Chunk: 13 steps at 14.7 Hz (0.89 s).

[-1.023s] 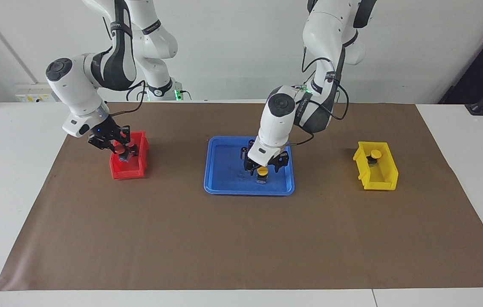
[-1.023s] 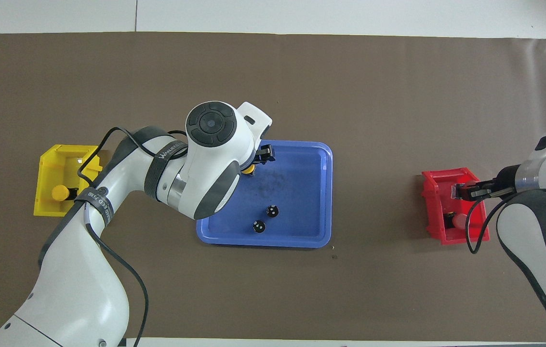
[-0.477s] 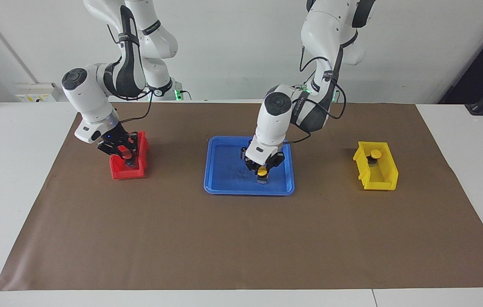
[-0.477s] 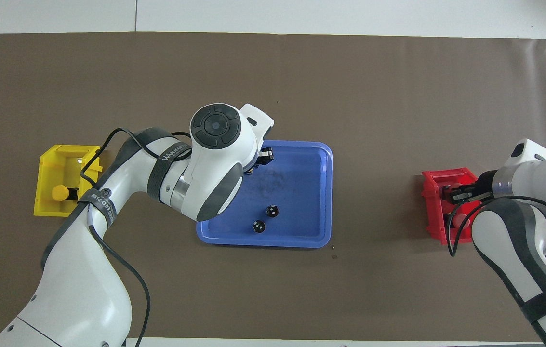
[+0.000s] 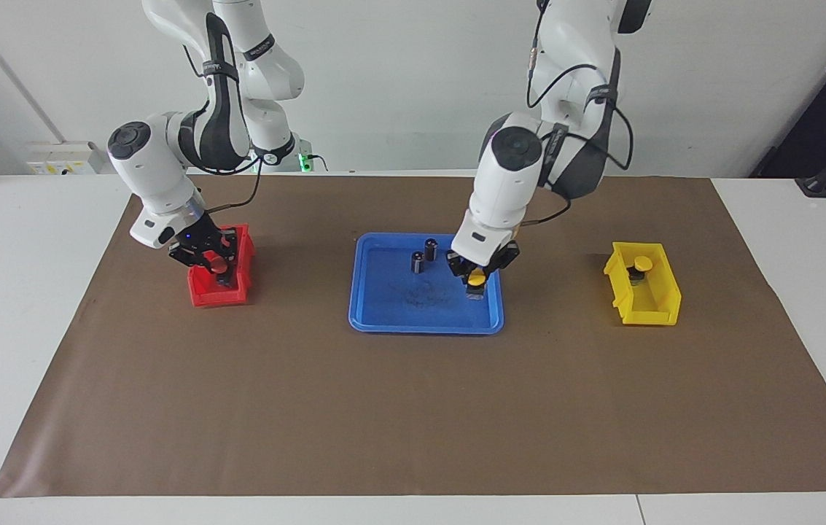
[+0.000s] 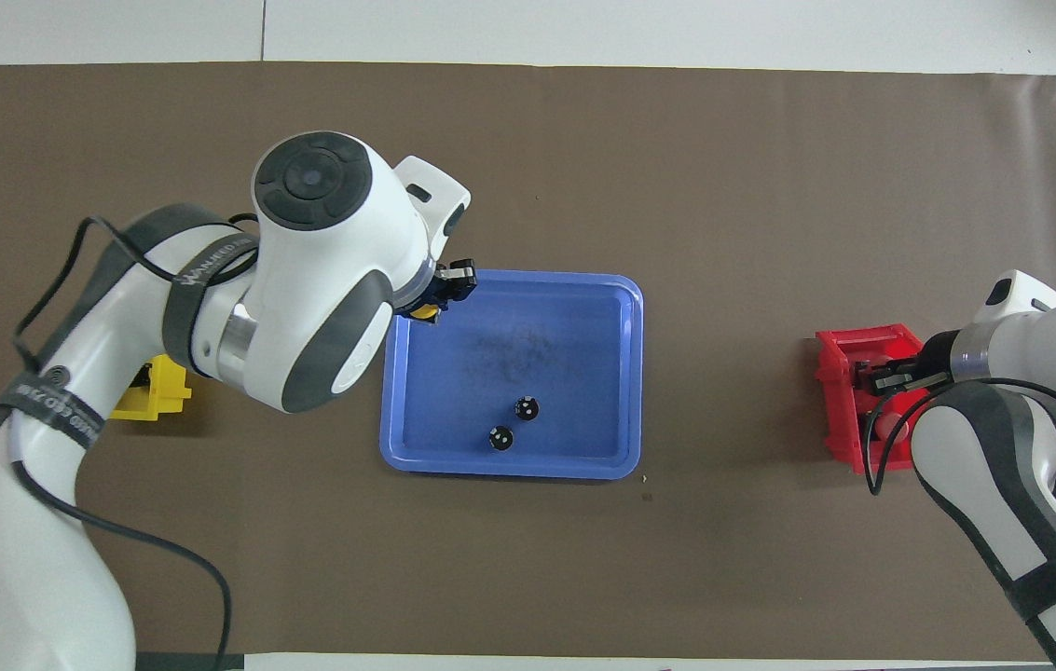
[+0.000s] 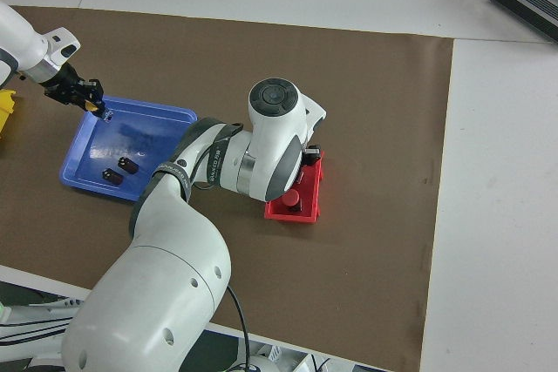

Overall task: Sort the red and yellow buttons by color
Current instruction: 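Place the yellow button in the yellow bin with the left gripper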

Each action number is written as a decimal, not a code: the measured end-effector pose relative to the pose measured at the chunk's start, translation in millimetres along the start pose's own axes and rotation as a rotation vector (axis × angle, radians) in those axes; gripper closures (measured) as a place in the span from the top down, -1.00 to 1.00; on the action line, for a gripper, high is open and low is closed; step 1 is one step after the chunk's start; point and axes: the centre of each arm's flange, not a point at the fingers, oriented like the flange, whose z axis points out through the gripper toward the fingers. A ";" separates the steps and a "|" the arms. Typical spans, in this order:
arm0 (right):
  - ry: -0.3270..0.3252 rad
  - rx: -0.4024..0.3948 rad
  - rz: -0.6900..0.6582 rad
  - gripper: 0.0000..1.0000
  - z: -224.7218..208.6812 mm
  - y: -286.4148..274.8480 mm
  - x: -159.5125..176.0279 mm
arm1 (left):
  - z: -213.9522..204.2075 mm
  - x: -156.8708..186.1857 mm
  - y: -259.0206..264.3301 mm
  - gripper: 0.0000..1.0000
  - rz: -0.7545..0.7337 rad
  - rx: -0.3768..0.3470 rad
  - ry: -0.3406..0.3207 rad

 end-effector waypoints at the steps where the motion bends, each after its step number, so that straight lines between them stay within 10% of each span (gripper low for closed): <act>1: 0.000 0.000 0.000 -0.09 0.0 0.2 -0.1 | -14.7 3.1 -25.1 -0.18 0.021 0.004 -0.011; 5: 0.000 0.000 -0.011 0.34 -0.1 0.5 -0.1 | -9.3 54.5 -168.8 -0.18 0.107 0.000 -0.048; 13: -0.010 0.020 0.011 0.36 -69.8 -3.6 31.5 | 1.8 81.3 -339.1 -0.18 0.142 -0.031 -0.050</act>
